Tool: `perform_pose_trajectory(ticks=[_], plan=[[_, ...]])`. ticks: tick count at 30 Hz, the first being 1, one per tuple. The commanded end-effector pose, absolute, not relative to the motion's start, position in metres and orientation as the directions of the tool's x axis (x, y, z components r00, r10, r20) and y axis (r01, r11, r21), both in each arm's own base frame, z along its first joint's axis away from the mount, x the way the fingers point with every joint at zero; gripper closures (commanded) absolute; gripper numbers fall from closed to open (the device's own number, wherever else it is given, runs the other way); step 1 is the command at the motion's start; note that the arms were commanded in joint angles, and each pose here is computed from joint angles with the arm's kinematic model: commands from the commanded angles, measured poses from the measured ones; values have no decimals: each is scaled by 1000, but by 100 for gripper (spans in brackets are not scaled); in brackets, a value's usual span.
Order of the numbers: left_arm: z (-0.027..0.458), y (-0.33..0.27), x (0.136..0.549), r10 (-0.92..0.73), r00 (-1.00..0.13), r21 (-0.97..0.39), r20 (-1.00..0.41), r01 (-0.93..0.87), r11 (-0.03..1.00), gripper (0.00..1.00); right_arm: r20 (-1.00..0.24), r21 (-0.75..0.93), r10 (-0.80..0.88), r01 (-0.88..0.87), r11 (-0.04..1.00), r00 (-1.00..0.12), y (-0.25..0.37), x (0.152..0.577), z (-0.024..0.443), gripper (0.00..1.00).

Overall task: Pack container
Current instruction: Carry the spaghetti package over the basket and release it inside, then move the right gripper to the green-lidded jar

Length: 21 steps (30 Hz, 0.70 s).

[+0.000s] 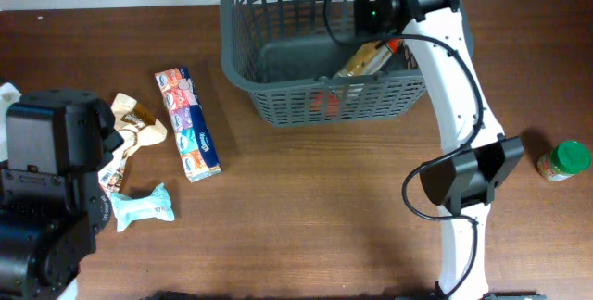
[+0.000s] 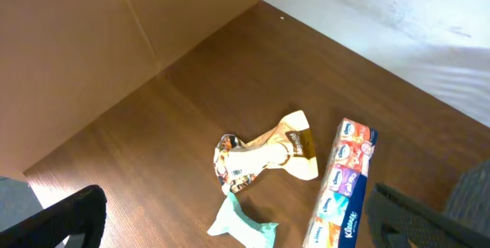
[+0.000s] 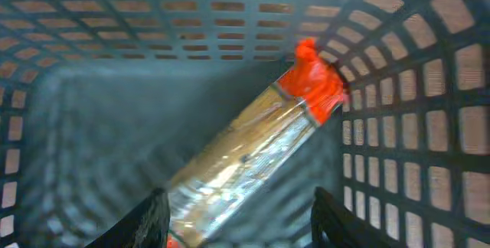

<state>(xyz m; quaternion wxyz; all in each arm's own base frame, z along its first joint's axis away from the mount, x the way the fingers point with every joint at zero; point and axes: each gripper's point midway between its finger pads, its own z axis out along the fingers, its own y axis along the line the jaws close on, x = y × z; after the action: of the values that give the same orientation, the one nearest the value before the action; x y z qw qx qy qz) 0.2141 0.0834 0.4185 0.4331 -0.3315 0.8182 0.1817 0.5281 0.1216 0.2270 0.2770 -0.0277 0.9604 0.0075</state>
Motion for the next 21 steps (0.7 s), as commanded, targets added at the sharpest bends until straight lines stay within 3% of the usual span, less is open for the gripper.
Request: perform_pose_trajectory(ticks=[1,5,7,8,11,13,17,21], plan=[[418,83,214,-392,-403,3,-827,-700,714,0,-645,3,-6,-11,1000,-765,95,525,290,48],[418,83,214,-392,-403,3,-827,-700,714,0,-748,36,50,34,999,-661,68,513,356,41],[418,83,214,-392,-403,3,-827,-700,714,0,-794,49,80,68,997,-603,50,500,390,29],[418,83,214,-392,-403,3,-827,-700,714,0,-816,56,114,120,991,-567,33,489,409,24],[418,83,214,-392,-403,3,-827,-701,714,0,-855,75,212,291,954,-473,-19,454,449,22],[418,83,214,-392,-403,3,-827,-700,714,0,-865,103,277,393,914,-417,-54,424,467,12],[418,83,214,-393,-403,2,-827,-701,714,0,-847,159,404,561,812,-345,-113,370,478,1],[418,83,214,-392,-403,3,-827,-700,714,0,-798,150,510,712,685,-322,-167,324,461,1]])
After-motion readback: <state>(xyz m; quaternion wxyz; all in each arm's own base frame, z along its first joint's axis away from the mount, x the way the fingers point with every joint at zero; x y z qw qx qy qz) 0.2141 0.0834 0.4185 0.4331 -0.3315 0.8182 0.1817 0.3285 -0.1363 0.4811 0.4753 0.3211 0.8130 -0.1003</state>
